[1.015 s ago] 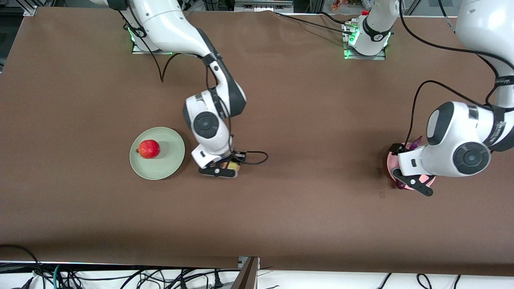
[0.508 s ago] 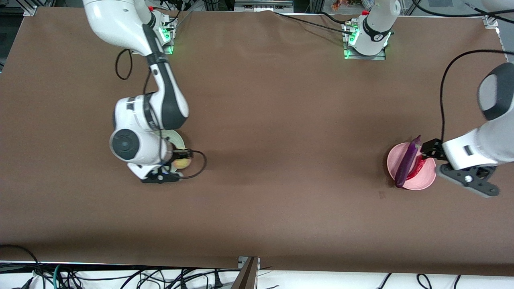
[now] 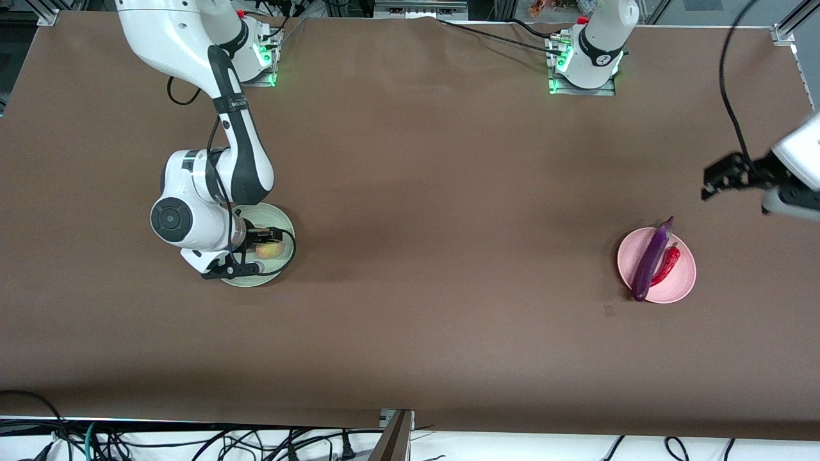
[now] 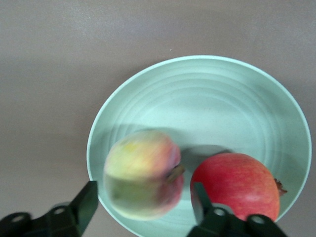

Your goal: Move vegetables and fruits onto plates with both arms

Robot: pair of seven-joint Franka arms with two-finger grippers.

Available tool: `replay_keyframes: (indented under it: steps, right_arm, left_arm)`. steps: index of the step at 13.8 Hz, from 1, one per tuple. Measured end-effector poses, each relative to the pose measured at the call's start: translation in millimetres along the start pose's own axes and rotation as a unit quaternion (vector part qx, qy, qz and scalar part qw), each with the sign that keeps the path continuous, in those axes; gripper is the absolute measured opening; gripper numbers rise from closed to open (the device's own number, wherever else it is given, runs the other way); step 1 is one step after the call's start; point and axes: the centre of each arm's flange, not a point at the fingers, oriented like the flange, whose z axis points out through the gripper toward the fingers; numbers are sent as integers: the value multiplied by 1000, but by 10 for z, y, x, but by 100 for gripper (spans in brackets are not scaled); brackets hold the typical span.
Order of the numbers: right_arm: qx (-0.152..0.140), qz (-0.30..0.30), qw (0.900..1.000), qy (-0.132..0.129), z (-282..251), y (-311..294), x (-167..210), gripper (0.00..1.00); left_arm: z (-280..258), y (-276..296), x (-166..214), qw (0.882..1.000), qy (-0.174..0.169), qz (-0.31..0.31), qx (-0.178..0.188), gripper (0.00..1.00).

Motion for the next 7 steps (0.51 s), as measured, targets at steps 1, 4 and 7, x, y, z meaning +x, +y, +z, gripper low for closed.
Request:
replay_keyframes:
  steps: [1,4,7]
  right_arm:
    - [0,2,1000,3,-25,21,9,100]
    - [5,3,1000,20,-227,48,48,100]
    - [21,3,999,35,-721,91,-2,100]
  left_arm:
    - [6,118,-159,1000,10,0,4,100]
    - [86,120,-316,1000,19,-8,5,100]
    - [202,53,-259,1000,8,-14,3,100]
